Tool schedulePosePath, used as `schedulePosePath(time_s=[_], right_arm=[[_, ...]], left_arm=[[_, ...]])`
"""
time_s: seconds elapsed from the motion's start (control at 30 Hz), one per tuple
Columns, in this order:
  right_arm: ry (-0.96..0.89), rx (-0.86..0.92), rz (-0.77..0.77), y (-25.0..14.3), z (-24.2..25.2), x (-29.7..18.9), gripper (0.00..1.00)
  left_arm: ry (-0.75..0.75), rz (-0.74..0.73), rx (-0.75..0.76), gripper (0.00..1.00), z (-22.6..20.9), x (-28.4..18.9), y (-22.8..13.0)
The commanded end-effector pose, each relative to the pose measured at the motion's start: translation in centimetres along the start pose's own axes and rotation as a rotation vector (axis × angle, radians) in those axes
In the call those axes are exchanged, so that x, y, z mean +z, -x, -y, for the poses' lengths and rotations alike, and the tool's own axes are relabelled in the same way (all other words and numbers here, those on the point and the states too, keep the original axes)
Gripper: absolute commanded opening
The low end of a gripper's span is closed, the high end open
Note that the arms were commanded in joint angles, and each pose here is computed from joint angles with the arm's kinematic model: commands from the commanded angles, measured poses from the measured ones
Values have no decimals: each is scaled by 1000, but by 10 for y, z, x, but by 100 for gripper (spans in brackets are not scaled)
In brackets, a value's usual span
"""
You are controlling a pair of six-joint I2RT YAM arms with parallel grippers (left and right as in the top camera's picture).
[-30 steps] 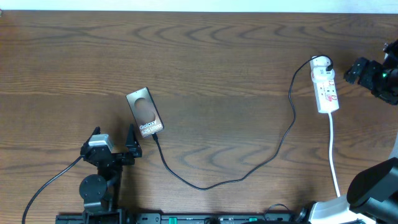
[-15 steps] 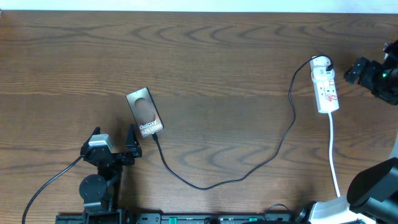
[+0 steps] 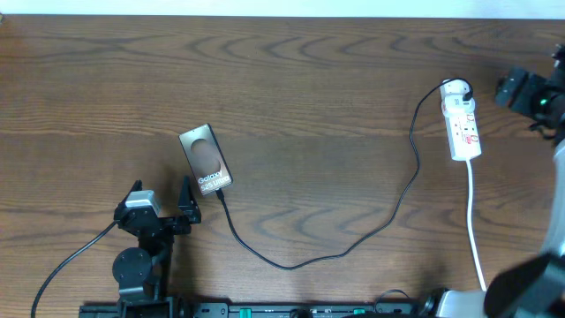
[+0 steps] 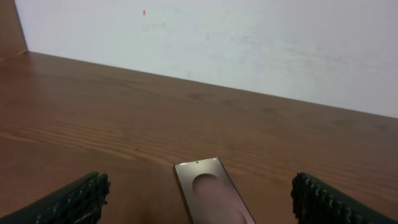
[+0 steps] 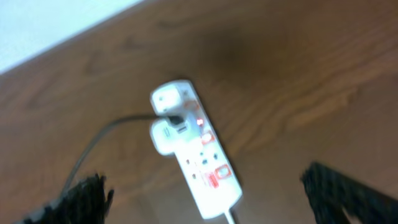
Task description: Plug charger to phone and switch on socket
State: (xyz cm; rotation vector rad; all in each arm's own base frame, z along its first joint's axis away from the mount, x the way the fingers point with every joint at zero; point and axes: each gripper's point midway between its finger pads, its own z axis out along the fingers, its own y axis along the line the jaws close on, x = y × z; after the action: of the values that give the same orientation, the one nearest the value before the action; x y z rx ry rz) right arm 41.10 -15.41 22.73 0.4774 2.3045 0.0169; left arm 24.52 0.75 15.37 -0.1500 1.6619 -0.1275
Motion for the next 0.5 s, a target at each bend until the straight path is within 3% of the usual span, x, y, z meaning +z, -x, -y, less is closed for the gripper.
schedulePosePath(time_s=[0.0, 0.27, 0.47], right_arm=[[73, -74, 133, -13, -38, -20, 99], [211, -198, 419, -85, -83, -46, 99], [274, -231, 620, -129, -86, -69, 99]], left_arm=[[-6, -50, 14, 95, 0, 0, -15], [-6, -50, 13, 95, 0, 0, -15], [-6, -50, 13, 95, 0, 0, -15]])
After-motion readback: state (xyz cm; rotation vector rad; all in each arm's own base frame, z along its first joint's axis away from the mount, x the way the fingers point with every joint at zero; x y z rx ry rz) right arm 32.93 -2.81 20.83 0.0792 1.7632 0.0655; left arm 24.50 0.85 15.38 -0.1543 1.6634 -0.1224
